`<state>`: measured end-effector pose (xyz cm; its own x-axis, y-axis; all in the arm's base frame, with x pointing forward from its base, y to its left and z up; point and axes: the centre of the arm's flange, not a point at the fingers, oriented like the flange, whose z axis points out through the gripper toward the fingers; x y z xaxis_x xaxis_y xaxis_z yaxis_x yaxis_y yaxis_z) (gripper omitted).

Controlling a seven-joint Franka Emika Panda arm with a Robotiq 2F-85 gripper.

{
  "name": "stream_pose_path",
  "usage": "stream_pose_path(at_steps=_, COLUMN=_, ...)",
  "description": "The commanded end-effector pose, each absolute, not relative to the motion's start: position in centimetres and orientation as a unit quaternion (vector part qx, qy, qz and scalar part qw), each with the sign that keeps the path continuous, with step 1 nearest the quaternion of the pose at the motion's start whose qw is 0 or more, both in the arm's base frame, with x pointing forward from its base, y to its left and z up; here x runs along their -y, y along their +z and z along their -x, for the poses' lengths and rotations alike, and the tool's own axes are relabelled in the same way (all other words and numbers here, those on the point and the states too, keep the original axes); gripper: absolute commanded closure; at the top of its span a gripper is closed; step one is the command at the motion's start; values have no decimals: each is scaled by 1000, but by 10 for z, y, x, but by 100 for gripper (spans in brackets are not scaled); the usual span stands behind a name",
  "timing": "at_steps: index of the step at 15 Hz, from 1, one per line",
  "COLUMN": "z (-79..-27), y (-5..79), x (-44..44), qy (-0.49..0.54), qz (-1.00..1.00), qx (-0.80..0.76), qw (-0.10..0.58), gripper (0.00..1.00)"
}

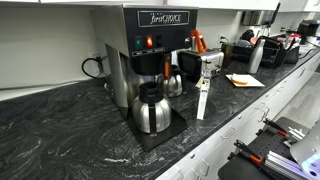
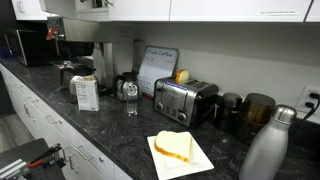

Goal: Open the top cabinet

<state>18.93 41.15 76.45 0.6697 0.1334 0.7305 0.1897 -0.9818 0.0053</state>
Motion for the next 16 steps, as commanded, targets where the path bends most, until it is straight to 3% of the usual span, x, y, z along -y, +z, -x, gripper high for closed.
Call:
stream_pose_path(at_steps=1, z=-187, y=765, x=-411, qy=-395, qz=914, qx=88, qw=36, gripper=18)
stream_pose_path(at_steps=4, z=-169, y=770, x=-410, qy=-387, qz=917, qx=89, qw=28, gripper=1)
stream_pose_path(at_steps=16, z=-96, y=782, x=-402, qy=-399, qz=915, qx=61, qw=27, gripper=0)
